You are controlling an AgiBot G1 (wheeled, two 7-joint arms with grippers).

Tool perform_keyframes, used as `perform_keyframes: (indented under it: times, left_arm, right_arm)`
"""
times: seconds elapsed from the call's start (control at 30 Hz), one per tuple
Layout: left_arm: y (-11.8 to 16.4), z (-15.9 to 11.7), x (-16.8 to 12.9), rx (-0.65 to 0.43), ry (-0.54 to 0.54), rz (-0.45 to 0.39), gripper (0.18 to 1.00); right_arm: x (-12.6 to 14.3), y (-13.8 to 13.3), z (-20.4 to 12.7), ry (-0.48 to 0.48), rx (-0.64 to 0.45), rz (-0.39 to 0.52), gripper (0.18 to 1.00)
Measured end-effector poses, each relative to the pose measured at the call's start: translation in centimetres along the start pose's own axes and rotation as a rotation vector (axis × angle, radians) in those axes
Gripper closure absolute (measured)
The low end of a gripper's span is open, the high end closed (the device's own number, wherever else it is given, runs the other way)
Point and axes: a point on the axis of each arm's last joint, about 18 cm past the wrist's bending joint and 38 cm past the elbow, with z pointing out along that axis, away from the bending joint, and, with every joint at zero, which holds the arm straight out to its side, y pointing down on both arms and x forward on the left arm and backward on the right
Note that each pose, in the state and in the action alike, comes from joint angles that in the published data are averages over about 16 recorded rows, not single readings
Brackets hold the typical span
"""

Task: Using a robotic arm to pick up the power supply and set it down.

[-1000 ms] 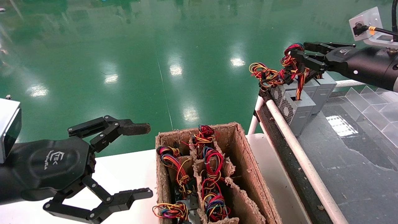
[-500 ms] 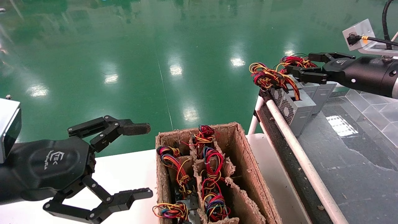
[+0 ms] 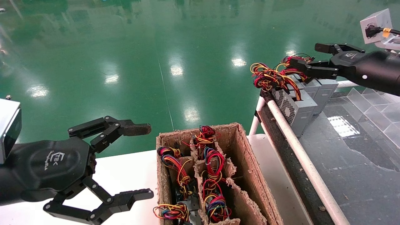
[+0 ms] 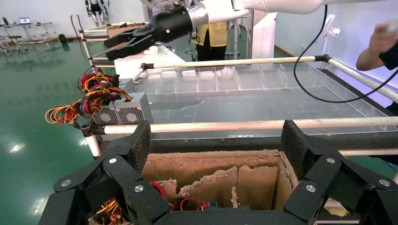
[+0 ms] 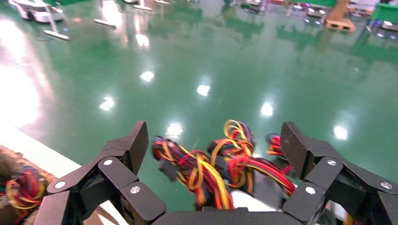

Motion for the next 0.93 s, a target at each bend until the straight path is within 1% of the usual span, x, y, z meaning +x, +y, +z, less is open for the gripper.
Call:
perform_keyframes:
  times: [0.23,0.7,0.93]
  left_arm:
    - [0.0,0.0,0.0,0.000,0.000,0.000,0.184]
    - [0.0,0.0,0.0,0.000,0.000,0.000,0.184]
    - [0.0,0.0,0.0,0.000,0.000,0.000,0.184]
  right_arm:
    - [-1.7,0.1,-0.5,-0.068,0.046,-0.009,0.185]
    - [-6.1,0.1,-2.2,-0.229,0.118,-0.031,0.178]
    - [-7.5,0.1,-2.7,-0.274,0.131,-0.036,0.178]
